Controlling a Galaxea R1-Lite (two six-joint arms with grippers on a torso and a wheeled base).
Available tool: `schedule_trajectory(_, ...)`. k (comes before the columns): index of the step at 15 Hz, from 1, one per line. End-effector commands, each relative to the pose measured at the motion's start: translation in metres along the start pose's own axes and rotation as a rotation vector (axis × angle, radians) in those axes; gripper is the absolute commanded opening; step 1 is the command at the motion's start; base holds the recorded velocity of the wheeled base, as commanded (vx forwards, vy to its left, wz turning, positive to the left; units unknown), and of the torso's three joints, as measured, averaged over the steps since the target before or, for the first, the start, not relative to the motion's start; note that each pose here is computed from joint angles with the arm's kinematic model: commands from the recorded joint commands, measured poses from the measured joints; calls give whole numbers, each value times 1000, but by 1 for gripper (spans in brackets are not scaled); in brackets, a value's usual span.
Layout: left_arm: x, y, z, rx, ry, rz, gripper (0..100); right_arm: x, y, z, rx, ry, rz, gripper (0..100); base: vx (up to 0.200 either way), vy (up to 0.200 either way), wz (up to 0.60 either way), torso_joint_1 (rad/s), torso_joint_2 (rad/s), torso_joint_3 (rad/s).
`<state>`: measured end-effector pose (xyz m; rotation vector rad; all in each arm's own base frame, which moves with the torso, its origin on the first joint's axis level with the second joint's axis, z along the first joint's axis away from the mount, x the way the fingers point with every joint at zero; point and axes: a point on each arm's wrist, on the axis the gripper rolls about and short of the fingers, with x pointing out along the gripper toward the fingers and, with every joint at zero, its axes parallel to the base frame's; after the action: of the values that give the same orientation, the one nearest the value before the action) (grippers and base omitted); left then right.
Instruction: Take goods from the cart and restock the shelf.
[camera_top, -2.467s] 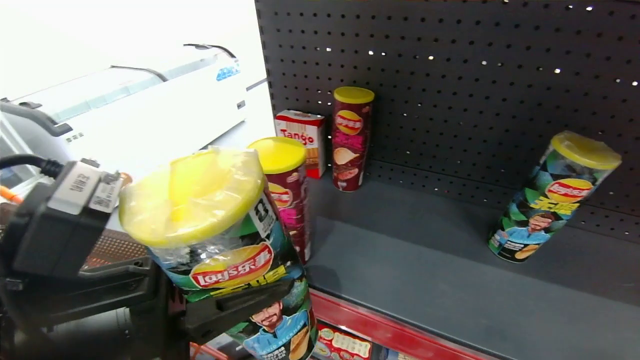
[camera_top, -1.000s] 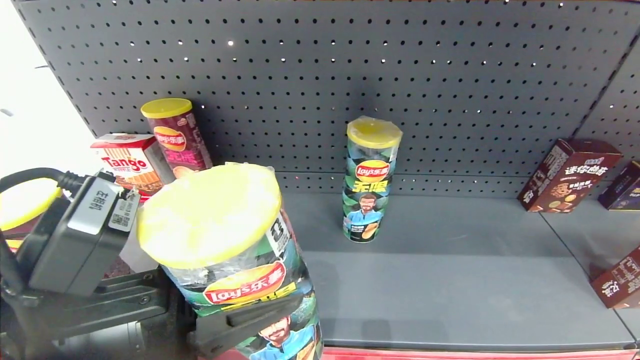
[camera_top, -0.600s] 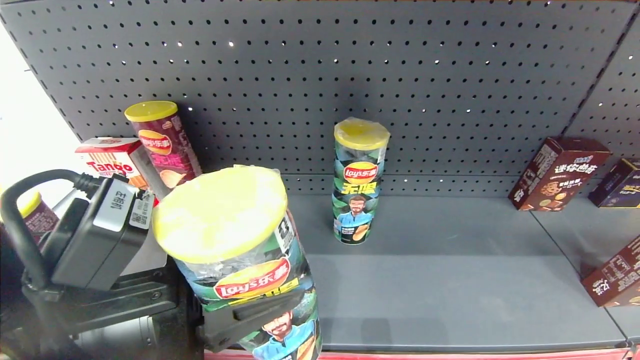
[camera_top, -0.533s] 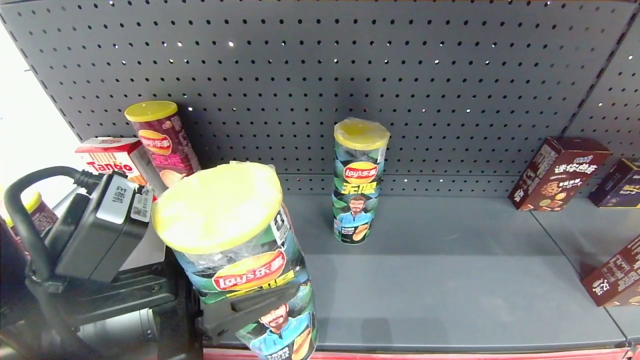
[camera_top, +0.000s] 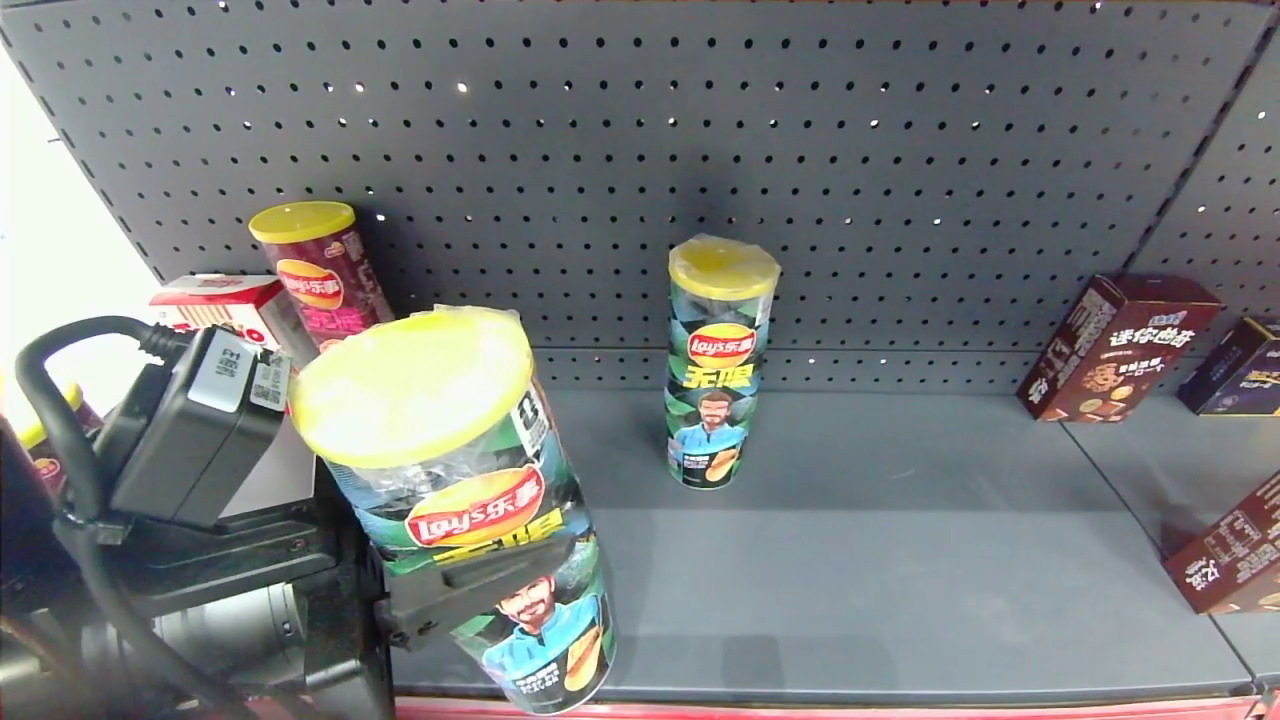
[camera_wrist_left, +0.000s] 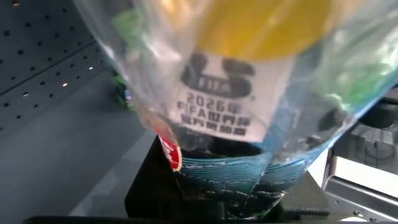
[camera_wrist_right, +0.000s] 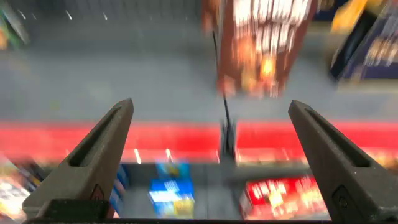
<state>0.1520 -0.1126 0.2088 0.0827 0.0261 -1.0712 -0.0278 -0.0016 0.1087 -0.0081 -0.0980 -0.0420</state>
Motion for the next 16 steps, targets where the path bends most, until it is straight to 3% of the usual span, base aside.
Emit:
schedule_trajectory(1, -1, 1, -2, 1, 5, 9, 0, 36, 2, 90, -66, 13, 126, 100, 0, 0, 0, 0, 0, 0)
schedule_trajectory(2, -1, 2, 0, 2, -3, 14, 0, 38, 3, 94, -121, 5, 159, 100, 0, 0, 0, 0, 0, 0)
schedule_trajectory(5, -3, 3, -3, -4, 7, 21, 0, 57, 7, 129, -125, 7, 276, 100, 0, 0, 0, 0, 0, 0)
schedule_trajectory(11, -4, 2, -6, -9, 14, 17, 0, 105, 34, 160, -116, 128, 609, 100, 0, 0, 0, 0, 0, 0)
schedule_trajectory(14, -5, 2, -5, -7, 11, 20, 0, 134, 50, 160, -128, 187, 634, 100, 0, 0, 0, 0, 0, 0)
schedule_trajectory(16, -5, 2, -5, -10, 13, 22, 0, 156, 61, 159, -113, 163, 642, 100, 0, 0, 0, 0, 0, 0)
